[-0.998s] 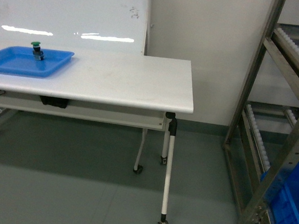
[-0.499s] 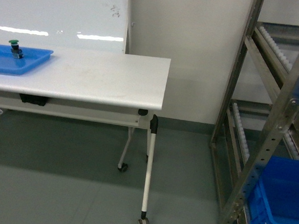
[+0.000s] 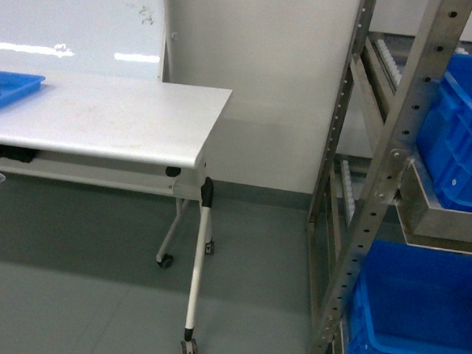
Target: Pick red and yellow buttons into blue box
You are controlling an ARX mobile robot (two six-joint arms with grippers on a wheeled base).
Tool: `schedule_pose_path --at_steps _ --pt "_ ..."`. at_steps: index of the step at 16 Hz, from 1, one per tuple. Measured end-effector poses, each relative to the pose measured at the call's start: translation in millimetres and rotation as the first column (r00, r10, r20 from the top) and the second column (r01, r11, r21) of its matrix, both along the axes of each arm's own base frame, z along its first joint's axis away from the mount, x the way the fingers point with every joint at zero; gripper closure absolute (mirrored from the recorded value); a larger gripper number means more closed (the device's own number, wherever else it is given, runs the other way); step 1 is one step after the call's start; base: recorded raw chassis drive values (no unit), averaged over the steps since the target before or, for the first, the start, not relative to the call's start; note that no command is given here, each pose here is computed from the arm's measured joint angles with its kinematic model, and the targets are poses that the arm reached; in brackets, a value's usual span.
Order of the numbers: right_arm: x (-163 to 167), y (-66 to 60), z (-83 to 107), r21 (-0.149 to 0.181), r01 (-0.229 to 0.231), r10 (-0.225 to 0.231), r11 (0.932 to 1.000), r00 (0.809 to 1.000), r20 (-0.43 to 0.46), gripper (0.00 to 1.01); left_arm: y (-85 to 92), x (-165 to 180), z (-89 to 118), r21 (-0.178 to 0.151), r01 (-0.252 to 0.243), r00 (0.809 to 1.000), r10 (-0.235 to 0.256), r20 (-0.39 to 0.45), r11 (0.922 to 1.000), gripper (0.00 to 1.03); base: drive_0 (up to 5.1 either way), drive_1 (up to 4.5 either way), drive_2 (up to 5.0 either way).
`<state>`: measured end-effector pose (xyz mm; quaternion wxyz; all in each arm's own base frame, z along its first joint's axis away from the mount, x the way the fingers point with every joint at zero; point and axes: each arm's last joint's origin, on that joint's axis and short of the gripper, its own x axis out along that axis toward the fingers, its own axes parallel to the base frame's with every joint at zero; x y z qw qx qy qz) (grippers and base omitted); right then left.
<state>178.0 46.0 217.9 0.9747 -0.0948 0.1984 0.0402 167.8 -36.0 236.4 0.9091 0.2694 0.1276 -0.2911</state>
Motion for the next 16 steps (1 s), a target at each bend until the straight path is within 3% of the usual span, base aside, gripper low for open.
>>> schedule_pose_path --at_steps 16 --pt "-0.1 0.0 -0.5 0.0 -0.002 0.002 1.0 1.0 -0.002 0.75 -0.1 -0.2 0.1 -0.003 0.0 1.0 0.0 -0.002 1.0 0.74 4.5 -2.17 -2.2"
